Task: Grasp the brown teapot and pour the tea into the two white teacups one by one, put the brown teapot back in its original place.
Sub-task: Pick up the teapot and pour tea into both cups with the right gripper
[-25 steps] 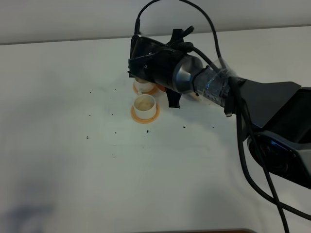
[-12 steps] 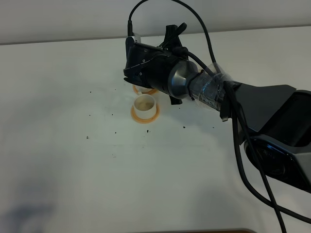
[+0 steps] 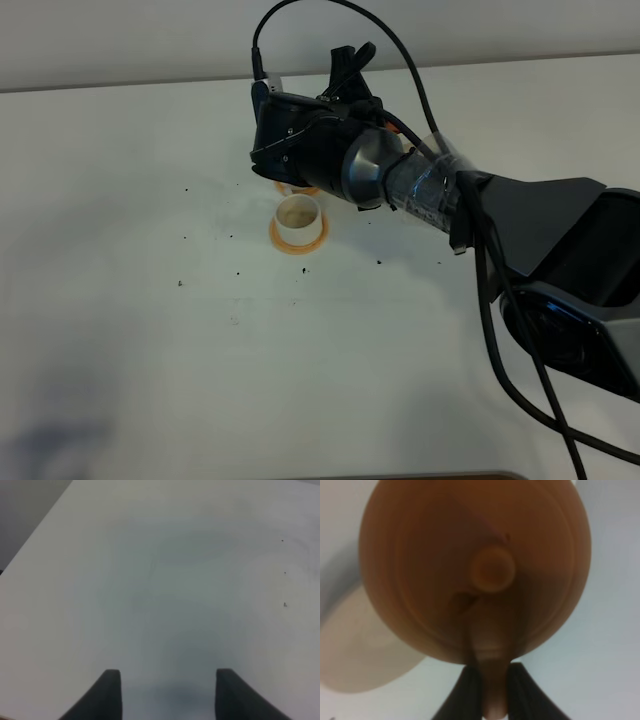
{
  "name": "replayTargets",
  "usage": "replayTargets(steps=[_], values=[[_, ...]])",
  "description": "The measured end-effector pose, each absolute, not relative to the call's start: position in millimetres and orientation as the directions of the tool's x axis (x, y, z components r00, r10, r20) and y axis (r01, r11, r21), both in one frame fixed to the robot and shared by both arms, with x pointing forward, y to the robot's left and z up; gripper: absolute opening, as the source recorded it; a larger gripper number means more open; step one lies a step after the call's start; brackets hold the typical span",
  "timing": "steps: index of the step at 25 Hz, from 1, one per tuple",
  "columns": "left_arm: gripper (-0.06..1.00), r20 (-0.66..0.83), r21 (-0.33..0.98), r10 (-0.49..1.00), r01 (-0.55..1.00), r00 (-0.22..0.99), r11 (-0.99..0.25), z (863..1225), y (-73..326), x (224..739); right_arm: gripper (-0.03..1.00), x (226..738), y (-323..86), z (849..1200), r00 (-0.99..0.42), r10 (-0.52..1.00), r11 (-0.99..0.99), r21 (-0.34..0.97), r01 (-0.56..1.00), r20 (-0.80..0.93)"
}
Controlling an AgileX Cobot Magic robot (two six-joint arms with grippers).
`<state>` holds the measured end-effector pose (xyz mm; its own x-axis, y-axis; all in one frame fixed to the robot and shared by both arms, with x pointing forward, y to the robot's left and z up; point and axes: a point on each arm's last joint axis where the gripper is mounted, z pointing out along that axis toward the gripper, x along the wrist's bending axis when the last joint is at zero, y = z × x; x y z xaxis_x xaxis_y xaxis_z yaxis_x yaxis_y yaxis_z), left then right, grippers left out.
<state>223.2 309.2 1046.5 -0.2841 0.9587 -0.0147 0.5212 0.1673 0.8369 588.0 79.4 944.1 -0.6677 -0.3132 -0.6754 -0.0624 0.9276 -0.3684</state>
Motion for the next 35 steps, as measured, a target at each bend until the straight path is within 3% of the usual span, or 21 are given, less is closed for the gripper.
replayTargets(steps=[35], values=[[0.43,-0.015,0.837,0.959,0.521,-0.284,0.167,1046.5,309.2,223.2,0.10,594.3,84.2,947.3,-0.534,-0.502,0.844,-0.520,-0.131,-0.680]])
